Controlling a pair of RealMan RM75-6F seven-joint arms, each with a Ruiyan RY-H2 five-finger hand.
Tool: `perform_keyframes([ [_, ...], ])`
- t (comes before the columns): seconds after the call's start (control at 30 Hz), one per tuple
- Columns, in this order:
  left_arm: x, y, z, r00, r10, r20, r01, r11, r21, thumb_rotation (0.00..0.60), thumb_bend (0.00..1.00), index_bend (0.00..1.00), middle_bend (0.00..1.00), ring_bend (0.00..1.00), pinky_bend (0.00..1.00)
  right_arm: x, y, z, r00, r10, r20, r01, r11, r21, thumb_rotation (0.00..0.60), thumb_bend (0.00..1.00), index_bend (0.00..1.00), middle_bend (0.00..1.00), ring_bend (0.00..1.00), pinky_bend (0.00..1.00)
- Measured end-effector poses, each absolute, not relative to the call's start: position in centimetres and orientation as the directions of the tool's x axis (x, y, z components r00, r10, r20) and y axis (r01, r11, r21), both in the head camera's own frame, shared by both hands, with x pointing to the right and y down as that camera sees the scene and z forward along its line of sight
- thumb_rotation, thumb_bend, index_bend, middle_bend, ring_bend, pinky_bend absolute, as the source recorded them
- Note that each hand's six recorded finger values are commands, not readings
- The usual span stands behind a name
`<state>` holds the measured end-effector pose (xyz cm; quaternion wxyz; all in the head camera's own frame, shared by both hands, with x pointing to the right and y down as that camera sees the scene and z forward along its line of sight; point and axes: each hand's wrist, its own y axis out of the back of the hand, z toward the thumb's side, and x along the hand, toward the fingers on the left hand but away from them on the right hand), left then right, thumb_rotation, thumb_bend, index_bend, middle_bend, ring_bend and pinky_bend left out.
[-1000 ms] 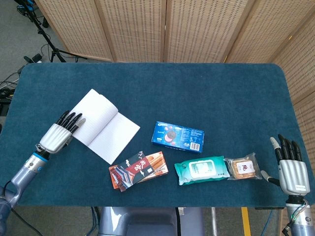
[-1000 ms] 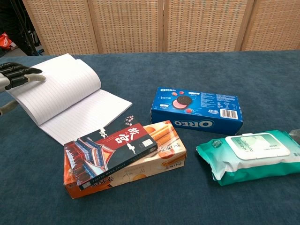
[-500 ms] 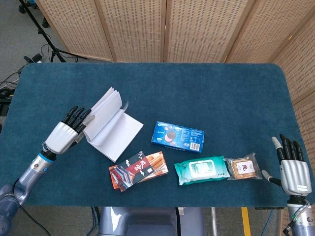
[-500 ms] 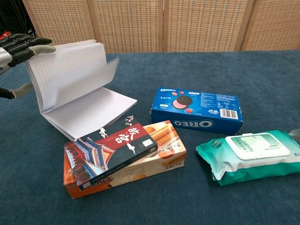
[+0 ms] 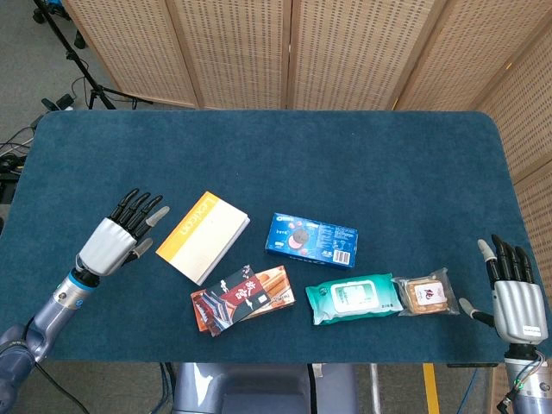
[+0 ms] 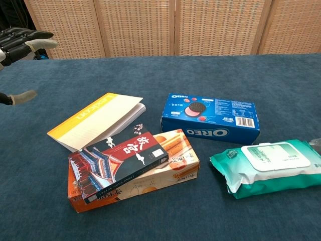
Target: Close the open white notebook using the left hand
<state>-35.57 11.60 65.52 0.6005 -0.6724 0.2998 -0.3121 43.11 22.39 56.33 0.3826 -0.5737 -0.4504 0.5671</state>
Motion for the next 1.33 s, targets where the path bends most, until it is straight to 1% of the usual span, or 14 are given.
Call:
perform_keyframes([
  [0.13, -36.6, 11.7, 65.3, 0.599, -0.798, 0.067, -0.027, -0.104, -0.994, 0.6, 0.31, 0.0, 0.0, 0.0, 0.0, 43.0, 22.5, 56.5, -0.044, 0.948, -0.315, 0.084, -0.311, -0.947, 0.6, 0.0, 0.0, 0.0, 0.0, 0.0],
  [0.3, -38.3, 12.1, 65.0, 0.548, -0.831, 0.092, -0.014, -0.119, -0.993, 0.6, 0.19, 0.0, 0.0, 0.0, 0.0, 43.0, 22.5, 56.9, -0.035, 0.941, -0.336, 0.069, -0.334, -0.94, 0.6, 0.0, 0.0, 0.0, 0.0, 0.0],
  [0.47, -39.6, 13.3, 64.1, 0.485, -0.866, 0.119, -0.038, -0.156, -0.987, 0.6, 0.13, 0.0, 0.0, 0.0, 0.0, 43.0, 22.5, 57.2, -0.032, 0.936, -0.349, 0.053, -0.347, -0.936, 0.6, 0.0, 0.0, 0.0, 0.0, 0.0],
  [0.57, -40.3, 14.5, 63.2, 0.432, -0.889, 0.153, -0.049, -0.192, -0.98, 0.6, 0.07, 0.0, 0.0, 0.0, 0.0, 42.9, 22.5, 57.4, -0.029, 0.933, -0.358, 0.046, -0.357, -0.933, 0.6, 0.0, 0.0, 0.0, 0.0, 0.0],
  [0.63, -40.8, 15.6, 62.4, 0.379, -0.906, 0.189, -0.057, -0.227, -0.972, 0.6, 0.03, 0.0, 0.0, 0.0, 0.0, 42.9, 22.4, 57.2, -0.024, 0.936, -0.35, 0.036, -0.349, -0.936, 0.6, 0.0, 0.0, 0.0, 0.0, 0.0],
  [0.7, -41.2, 16.9, 61.4, 0.321, -0.918, 0.234, -0.066, -0.268, -0.961, 0.6, 0.01, 0.0, 0.0, 0.0, 0.0, 42.9, 22.3, 57.0, -0.022, 0.939, -0.342, 0.038, -0.341, -0.939, 0.6, 0.0, 0.0, 0.0, 0.0, 0.0],
  [0.83, -42.5, 19.1, 59.5, 0.2, -0.921, 0.334, -0.048, -0.35, -0.936, 0.6, 0.0, 0.0, 0.0, 0.0, 0.0, 43.0, 22.3, 56.8, -0.022, 0.94, -0.34, 0.042, -0.339, -0.94, 0.6, 0.0, 0.0, 0.0, 0.0, 0.0],
  [0.9, -43.9, 20.2, 58.8, 0.124, -0.912, 0.391, -0.02, -0.397, -0.918, 0.6, 0.0, 0.0, 0.0, 0.0, 0.0, 43.0, 22.4, 56.9, -0.02, 0.939, -0.344, 0.044, -0.343, -0.938, 0.6, 0.0, 0.0, 0.0, 0.0, 0.0],
  [1.0, -45.7, 21.5, 58.4, 0.042, -0.894, 0.446, 0.002, -0.446, -0.895, 0.6, 0.0, 0.0, 0.0, 0.0, 0.0, 42.9, 22.4, 57.0, -0.016, 0.936, -0.351, 0.043, -0.351, -0.936, 0.6, 0.0, 0.0, 0.0, 0.0, 0.0],
  [1.07, -45.9, 21.7, 58.4, 0.03, -0.891, 0.452, 0.017, -0.452, -0.892, 0.6, 0.0, 0.0, 0.0, 0.0, 0.0, 42.8, 22.4, 57.2, -0.012, 0.933, -0.359, 0.043, -0.358, -0.933, 0.6, 0.0, 0.0, 0.0, 0.0, 0.0],
  [1.33, -46.7, 21.6, 58.1, 0.003, -0.905, 0.426, 0.035, -0.425, -0.904, 0.6, 0.0, 0.0, 0.0, 0.0, 0.0, 42.6, 22.3, 58.1, -0.009, 0.922, -0.387, 0.051, -0.386, -0.921, 0.6, 0.0, 0.0, 0.0, 0.0, 0.0],
])
